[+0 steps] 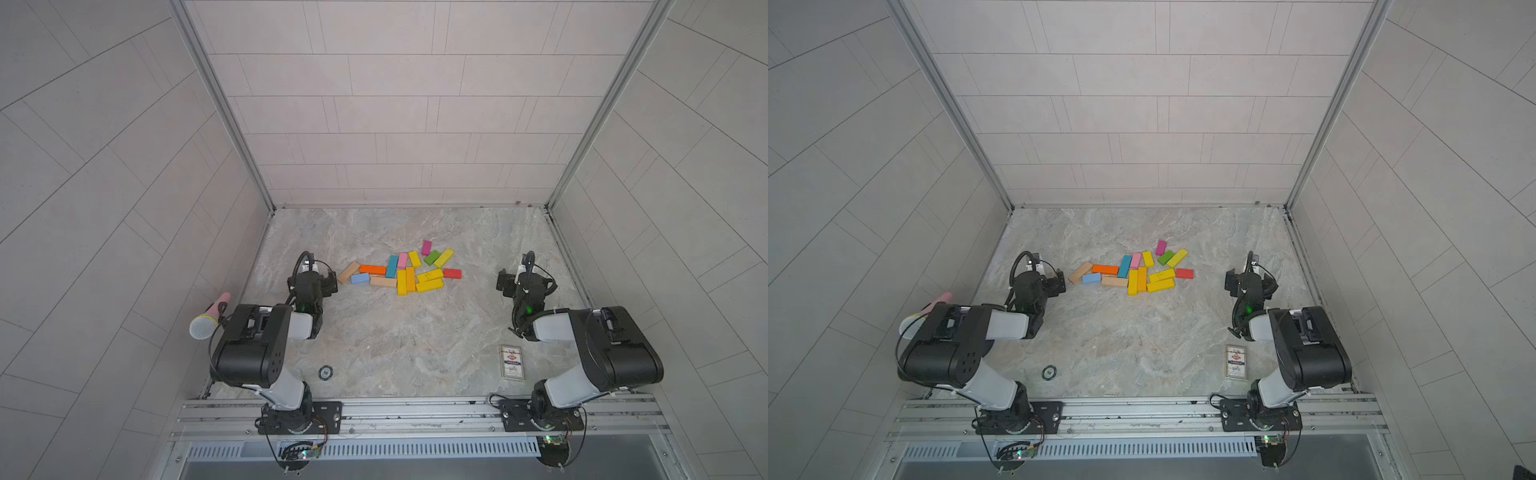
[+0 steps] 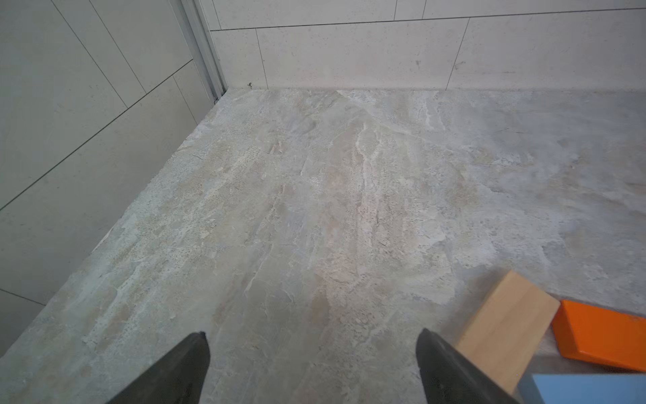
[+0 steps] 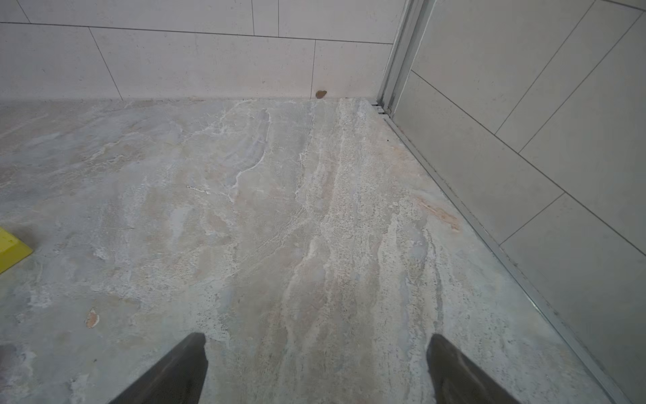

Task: Assemble the letter h with building blocks
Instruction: Pick up the building block from the center of the board.

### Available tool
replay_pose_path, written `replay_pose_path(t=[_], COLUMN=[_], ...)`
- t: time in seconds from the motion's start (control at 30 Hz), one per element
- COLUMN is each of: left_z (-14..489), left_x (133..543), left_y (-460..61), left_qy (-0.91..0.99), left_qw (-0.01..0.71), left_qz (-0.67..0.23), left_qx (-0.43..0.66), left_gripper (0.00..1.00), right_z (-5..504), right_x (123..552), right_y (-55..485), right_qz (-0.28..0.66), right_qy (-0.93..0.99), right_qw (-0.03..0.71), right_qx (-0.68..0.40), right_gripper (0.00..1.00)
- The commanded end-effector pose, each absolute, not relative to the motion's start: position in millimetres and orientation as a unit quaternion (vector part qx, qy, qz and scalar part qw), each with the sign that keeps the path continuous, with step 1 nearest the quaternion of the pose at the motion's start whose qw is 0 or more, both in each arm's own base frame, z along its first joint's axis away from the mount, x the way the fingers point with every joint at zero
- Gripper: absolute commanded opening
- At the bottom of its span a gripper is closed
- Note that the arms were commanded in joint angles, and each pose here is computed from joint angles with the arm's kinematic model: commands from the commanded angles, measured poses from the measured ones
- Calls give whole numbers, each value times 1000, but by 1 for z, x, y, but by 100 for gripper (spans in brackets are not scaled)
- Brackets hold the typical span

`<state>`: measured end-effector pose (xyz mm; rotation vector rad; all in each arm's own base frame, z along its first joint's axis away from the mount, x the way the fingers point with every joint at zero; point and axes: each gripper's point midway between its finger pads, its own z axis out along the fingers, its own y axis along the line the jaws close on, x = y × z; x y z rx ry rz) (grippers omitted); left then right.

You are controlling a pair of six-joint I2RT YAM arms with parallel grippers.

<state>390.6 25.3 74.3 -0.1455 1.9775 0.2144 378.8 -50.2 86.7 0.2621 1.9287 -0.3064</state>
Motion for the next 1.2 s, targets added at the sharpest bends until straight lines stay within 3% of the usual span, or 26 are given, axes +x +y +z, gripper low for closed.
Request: replay_pose_path(t=[0.0, 0.97, 1.17], left_z=[87, 88, 109], left_x=[397, 397, 385], left_y=[28, 28, 55], left_qy=[820, 819, 801], left_qw=[561, 562, 565], left_qz=[97, 95, 145], left_qx=[-60, -62, -134], left_gripper=[100, 100, 100], right_z=[93, 93, 99], right_x=[383, 383, 384], right_y=[-54, -54, -53], right_qz=[-141, -141, -147], right_qy=[809, 810, 809], right_qw=[559, 558, 559], right_qx=[110, 111, 106], right_gripper=[100, 100, 100])
